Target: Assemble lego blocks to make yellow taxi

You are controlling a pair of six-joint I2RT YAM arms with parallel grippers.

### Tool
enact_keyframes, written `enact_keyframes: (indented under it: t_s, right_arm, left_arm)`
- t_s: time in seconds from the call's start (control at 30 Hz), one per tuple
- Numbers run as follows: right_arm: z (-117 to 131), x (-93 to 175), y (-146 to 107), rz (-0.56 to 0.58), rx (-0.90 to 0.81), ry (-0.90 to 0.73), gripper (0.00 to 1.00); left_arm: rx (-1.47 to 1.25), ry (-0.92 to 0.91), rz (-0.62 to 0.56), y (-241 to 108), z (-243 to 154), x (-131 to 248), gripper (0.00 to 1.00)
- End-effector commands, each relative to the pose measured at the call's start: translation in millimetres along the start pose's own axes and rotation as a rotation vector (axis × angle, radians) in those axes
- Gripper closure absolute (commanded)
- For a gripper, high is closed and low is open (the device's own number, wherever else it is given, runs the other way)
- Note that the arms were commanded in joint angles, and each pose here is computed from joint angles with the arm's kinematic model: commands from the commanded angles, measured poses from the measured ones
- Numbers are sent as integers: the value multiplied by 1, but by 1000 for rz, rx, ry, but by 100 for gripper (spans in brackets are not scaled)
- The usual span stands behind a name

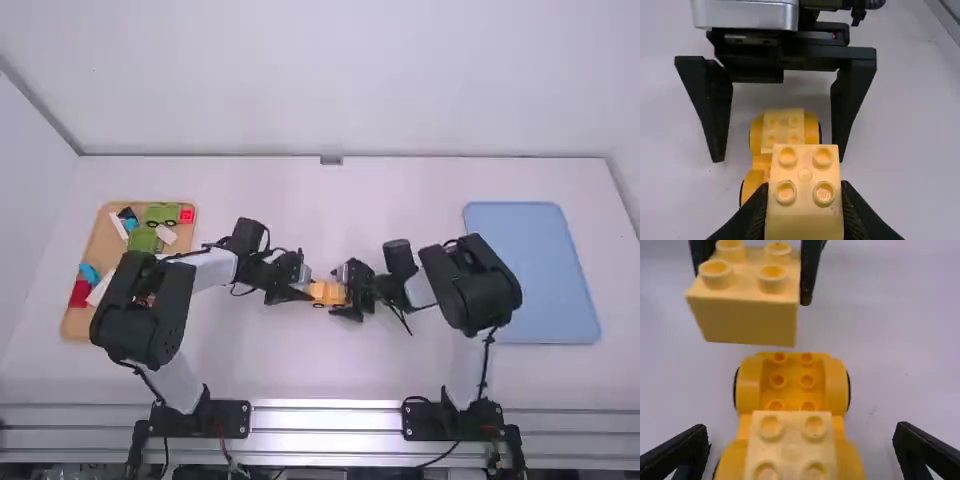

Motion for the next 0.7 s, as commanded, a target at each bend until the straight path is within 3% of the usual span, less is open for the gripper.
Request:
enact_keyframes:
  t_s: [0.0, 0.07, 0.23, 0.27, 0.3, 0.37, 0.67]
  right_arm:
    - [0, -3, -4, -7, -17, 20, 1]
    - [1, -3, -4, -6, -18, 20, 1]
    - [1, -3, -4, -7, -16, 21, 22]
    - [1, -3, -4, -7, -16, 21, 22]
    - [1, -3, -4, -7, -16, 21, 38]
    - [1, -3, -4, -6, -15, 22, 45]
    - [1, -3, -4, -7, -16, 21, 47]
  left_arm:
    - [33, -6, -28, 3, -2, -4, 88]
    - [42, 10, -30, 2, -1, -5, 88]
    - [62, 55, -42, -1, 1, -9, 87]
    - [62, 55, -42, -1, 1, -9, 87]
    - [80, 71, -45, -3, 1, -10, 87]
    - [92, 80, -49, -4, -1, -11, 88]
    - [101, 77, -47, -8, -8, -12, 90]
Point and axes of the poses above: each hand's point on the last joint's axis, 136 mm out from that joint toward the fingers, its own x axis back along the fingers, its own z axis along the line the jaws close on, y = z × x, the point moved 1 cm from there along x, back along the fingers, and after that the axes turned 12 degrees about -x, right-handed, at the moved point
